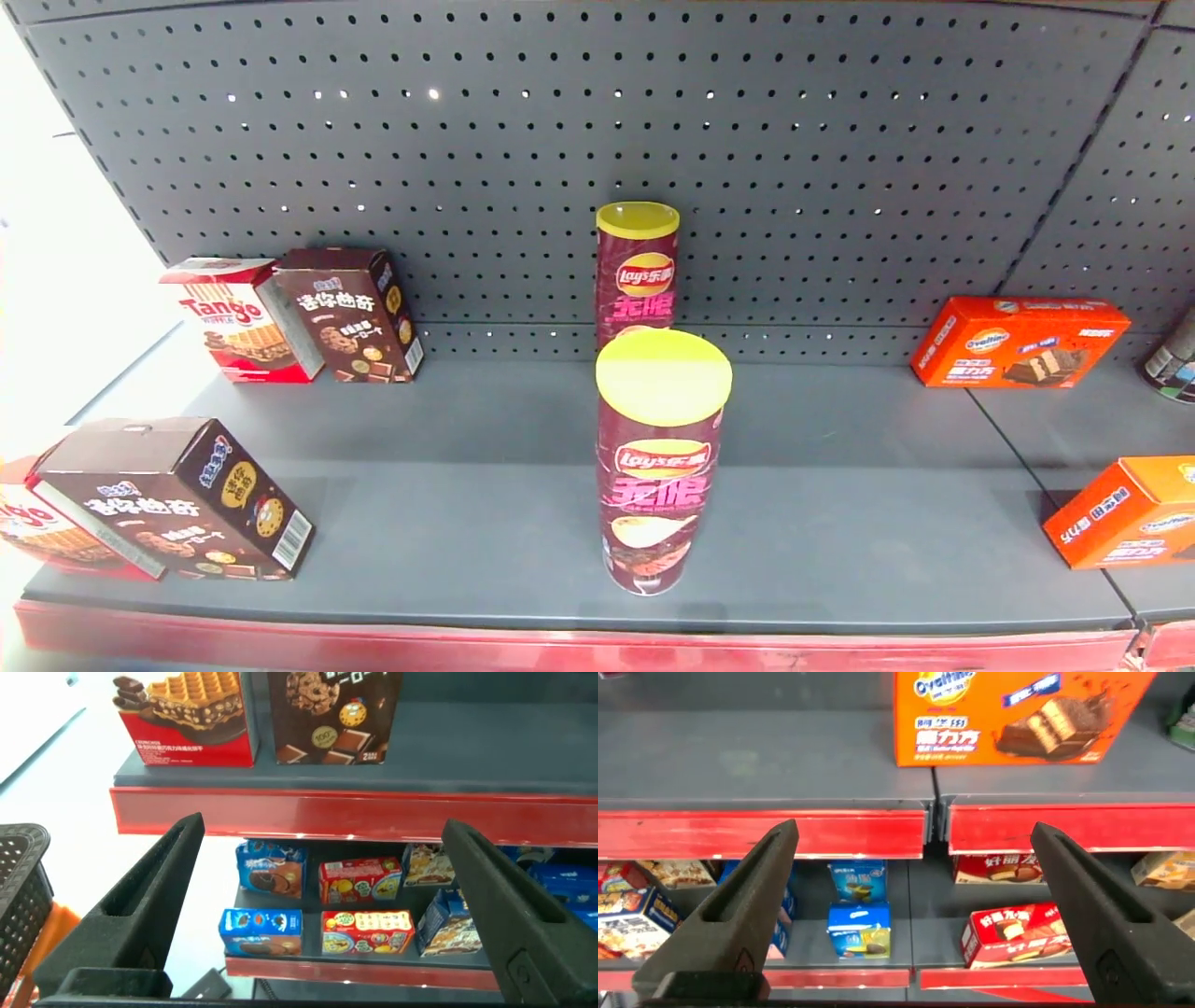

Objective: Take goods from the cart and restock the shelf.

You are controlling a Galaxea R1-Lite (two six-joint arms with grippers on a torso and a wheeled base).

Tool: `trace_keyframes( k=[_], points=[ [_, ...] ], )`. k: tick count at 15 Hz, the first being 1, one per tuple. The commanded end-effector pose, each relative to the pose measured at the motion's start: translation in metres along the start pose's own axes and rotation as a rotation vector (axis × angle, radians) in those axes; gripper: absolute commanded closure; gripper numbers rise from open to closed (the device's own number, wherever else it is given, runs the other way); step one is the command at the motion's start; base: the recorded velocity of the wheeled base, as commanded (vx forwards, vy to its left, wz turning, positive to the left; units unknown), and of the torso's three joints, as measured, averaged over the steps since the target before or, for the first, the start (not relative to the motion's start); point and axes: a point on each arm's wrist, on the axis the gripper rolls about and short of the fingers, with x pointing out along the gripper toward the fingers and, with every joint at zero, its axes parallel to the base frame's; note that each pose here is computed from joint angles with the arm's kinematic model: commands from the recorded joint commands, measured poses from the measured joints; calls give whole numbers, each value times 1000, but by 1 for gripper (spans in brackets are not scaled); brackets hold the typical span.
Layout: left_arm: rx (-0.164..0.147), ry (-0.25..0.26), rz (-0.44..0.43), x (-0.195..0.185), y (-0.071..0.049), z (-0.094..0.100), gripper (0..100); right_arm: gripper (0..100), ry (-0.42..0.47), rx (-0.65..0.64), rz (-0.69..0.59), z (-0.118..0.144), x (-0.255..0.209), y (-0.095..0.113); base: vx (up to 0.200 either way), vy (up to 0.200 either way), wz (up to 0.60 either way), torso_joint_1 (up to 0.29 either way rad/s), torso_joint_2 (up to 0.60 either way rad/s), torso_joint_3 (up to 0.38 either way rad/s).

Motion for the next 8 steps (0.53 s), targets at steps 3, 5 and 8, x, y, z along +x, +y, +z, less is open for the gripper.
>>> trace_keyframes(
  k=[3,5,8],
  points=[
    [0,-2,0,0,0,0,0,0,0,0,0,0,0,0,0,0,0,0,0,0],
    [2,1,0,0,0,0,0,0,0,0,0,0,0,0,-100,0,0,1,1,-1],
    [0,0,1,0,0,0,0,0,0,0,0,0,0,0,0,0,0,0,0,0]
  ],
)
